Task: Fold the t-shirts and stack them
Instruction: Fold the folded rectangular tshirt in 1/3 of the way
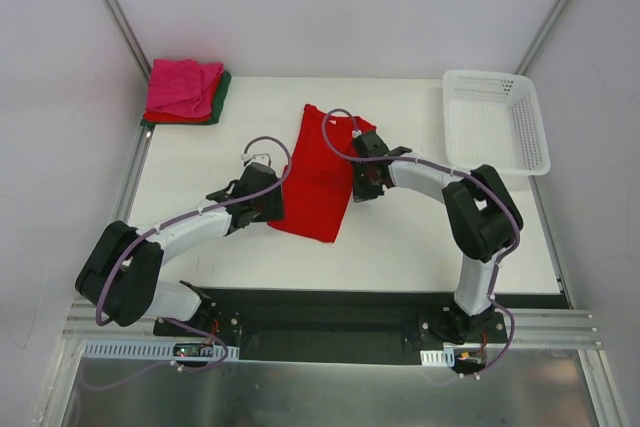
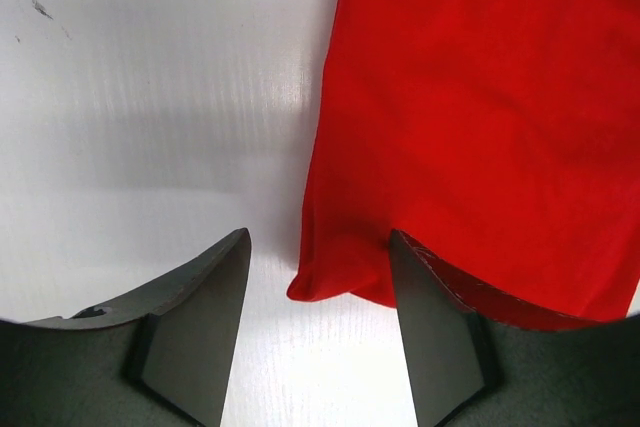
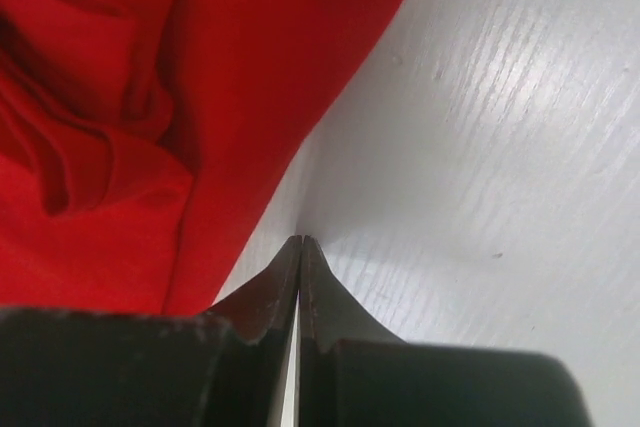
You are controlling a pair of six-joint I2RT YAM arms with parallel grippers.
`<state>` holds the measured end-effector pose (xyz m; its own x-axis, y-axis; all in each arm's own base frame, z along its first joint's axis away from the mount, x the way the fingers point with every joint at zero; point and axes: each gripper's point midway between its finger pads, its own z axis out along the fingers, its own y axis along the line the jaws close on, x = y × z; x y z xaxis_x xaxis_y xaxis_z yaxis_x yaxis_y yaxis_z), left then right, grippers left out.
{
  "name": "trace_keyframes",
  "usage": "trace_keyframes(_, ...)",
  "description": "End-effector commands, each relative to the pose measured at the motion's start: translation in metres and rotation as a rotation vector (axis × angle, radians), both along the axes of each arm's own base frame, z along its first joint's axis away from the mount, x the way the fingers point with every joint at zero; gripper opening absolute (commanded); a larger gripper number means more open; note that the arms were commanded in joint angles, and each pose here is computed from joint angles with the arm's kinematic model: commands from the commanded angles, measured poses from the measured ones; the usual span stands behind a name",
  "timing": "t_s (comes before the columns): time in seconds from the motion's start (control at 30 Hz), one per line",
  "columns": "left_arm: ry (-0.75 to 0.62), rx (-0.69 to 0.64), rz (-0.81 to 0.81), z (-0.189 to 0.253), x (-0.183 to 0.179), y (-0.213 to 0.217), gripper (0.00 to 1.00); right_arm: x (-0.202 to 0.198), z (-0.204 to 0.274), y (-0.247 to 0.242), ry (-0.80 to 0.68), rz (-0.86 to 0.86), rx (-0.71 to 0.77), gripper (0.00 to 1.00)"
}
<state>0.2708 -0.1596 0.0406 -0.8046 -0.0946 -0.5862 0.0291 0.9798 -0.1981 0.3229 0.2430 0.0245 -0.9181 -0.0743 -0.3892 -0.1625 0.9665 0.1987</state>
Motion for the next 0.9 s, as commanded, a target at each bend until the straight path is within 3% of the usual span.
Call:
trace_keyframes(0.0,-0.016,-0.024,0.000,0.003,0.000,-0.004,0.57,0.011,-0.004,-0.003,-0.002,0.006,-0.041,0.01)
trace_keyframes(0.73,0.039,-0.119,0.009,-0.005,-0.020,-0.020,0.54,0.043,-0.027,0.001,0.023,0.025,-0.063,0.01)
trace_keyframes(0.83,0.040,-0.120,0.000,-0.007,-0.018,-0.026,0.43,0.043,-0.027,0.004,0.041,0.036,-0.036,0.01)
trace_keyframes(0.87,0.034,-0.124,-0.007,-0.007,-0.017,-0.029,0.30,0.042,-0.028,0.004,0.043,0.038,-0.038,0.01)
